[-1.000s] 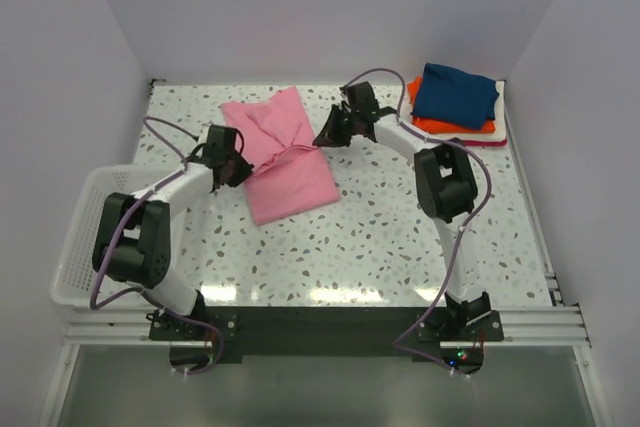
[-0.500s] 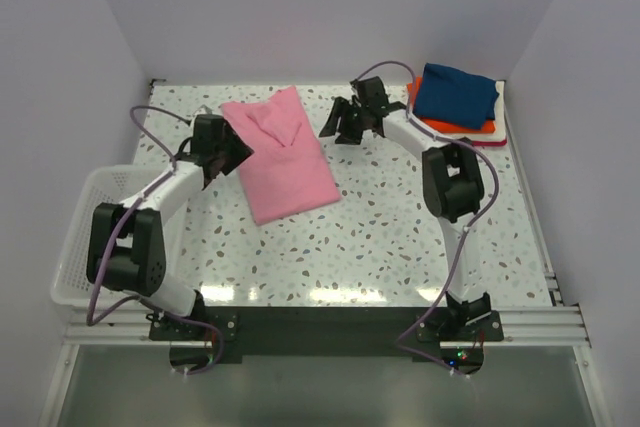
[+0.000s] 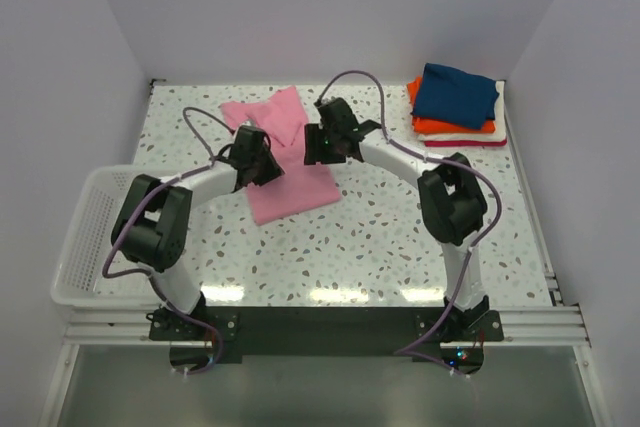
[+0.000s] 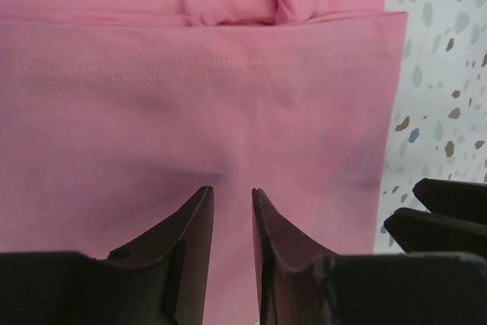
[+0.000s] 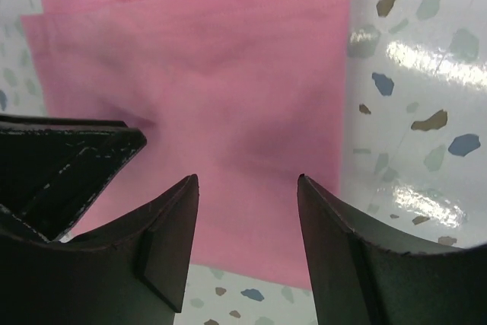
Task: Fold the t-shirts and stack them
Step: Fold the tshirt
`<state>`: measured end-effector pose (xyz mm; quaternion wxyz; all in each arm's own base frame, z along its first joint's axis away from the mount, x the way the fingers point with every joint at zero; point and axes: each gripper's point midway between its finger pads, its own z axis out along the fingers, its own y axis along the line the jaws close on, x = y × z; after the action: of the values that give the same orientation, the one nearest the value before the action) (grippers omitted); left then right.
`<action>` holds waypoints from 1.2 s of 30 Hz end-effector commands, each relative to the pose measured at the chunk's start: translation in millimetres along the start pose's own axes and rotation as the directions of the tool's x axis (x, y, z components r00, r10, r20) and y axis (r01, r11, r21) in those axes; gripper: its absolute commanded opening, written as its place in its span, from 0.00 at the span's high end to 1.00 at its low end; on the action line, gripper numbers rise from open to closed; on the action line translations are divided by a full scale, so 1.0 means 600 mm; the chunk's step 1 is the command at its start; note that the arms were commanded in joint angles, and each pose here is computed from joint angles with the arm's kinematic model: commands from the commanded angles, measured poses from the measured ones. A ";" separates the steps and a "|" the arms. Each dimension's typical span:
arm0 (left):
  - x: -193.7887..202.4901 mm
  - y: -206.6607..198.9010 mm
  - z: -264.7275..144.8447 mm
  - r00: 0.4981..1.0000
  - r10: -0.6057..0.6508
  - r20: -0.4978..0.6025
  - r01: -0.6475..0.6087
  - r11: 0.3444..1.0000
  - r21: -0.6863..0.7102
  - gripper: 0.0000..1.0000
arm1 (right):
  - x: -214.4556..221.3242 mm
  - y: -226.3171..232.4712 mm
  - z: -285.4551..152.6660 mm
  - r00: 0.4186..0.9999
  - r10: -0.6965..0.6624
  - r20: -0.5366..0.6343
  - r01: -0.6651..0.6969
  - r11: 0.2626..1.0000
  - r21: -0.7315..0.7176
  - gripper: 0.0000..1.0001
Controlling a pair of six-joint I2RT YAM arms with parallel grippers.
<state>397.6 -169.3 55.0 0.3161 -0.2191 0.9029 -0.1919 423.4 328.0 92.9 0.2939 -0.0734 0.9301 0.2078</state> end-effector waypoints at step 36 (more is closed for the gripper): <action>0.396 0.040 -0.118 0.917 0.244 -0.315 -0.260 0.966 -0.009 0.69 | 0.429 -0.117 -0.207 0.974 0.018 -0.227 0.038 0.970 0.240 0.45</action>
<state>235.9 -289.7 18.3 0.2659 -0.0914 0.9298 -0.2377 203.7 220.1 17.5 0.2343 -0.0899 0.9648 0.0787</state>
